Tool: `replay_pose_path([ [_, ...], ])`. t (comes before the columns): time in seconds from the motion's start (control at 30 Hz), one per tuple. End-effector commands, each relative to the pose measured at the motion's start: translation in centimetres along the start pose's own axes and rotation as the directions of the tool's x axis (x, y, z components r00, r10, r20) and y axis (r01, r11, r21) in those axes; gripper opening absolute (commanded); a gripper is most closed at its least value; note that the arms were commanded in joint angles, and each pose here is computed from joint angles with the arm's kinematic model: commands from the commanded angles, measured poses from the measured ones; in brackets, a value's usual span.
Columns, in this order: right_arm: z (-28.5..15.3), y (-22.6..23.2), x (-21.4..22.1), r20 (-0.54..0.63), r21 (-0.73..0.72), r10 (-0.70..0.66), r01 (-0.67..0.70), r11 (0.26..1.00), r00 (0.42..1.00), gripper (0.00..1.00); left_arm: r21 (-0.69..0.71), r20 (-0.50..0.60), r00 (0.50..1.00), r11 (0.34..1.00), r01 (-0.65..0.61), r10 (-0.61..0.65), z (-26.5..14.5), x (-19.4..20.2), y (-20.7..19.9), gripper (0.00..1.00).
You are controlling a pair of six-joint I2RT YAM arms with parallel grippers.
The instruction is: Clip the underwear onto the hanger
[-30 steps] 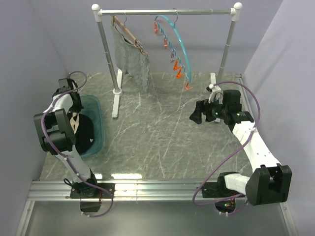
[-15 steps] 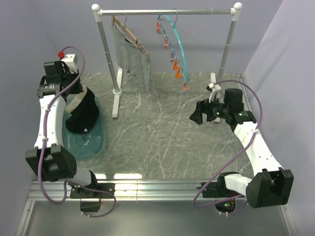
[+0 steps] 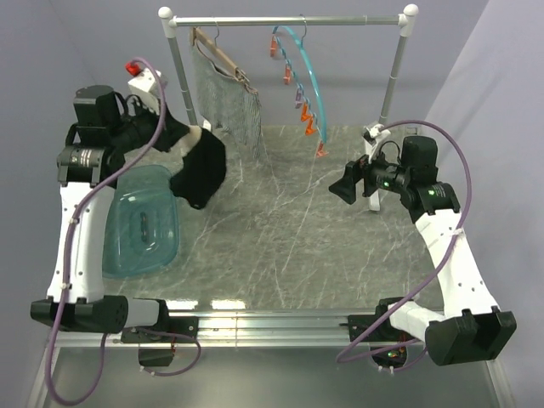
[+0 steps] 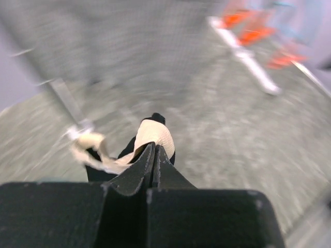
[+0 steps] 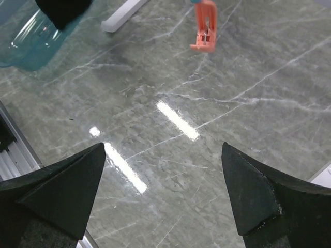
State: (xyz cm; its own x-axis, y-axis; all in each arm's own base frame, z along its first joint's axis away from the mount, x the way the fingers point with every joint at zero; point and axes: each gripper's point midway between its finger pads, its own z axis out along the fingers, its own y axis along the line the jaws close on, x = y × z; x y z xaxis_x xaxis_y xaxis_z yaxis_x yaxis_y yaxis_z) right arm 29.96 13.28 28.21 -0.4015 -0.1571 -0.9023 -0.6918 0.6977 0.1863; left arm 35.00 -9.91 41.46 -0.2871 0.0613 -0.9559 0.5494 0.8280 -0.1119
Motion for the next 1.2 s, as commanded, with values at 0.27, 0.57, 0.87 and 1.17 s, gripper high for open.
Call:
replay_pose_path([
  [0.27, -1.9, 1.7, 1.3, -0.048, -0.013, -0.023, 0.022, 1.0, 0.999, 1.0, 0.436, -0.16, 0.975, 0.897, -0.068, 0.152, 2.7, 10.1, -12.9, 0.0],
  [0.57, -2.3, 0.1, 6.0, -0.175, 0.054, -0.016, 0.026, 0.998, 0.984, 0.97, 0.668, -0.281, 0.887, 0.739, -0.093, 0.365, 7.2, 19.8, -22.4, 0.0],
  [0.87, -0.7, -2.9, 8.4, -0.239, 0.066, 0.036, -0.02, 0.998, 0.97, 0.91, 0.694, -0.27, 0.835, 0.698, -0.176, 0.479, 14.6, 22.3, -25.3, 0.0],
  [1.17, 1.7, -4.1, 8.7, -0.292, -0.046, 0.018, -0.033, 0.998, 0.956, 0.69, 0.619, -0.358, 0.832, 0.775, -0.129, 0.424, 12.3, 23.5, -21.0, 0.59],
])
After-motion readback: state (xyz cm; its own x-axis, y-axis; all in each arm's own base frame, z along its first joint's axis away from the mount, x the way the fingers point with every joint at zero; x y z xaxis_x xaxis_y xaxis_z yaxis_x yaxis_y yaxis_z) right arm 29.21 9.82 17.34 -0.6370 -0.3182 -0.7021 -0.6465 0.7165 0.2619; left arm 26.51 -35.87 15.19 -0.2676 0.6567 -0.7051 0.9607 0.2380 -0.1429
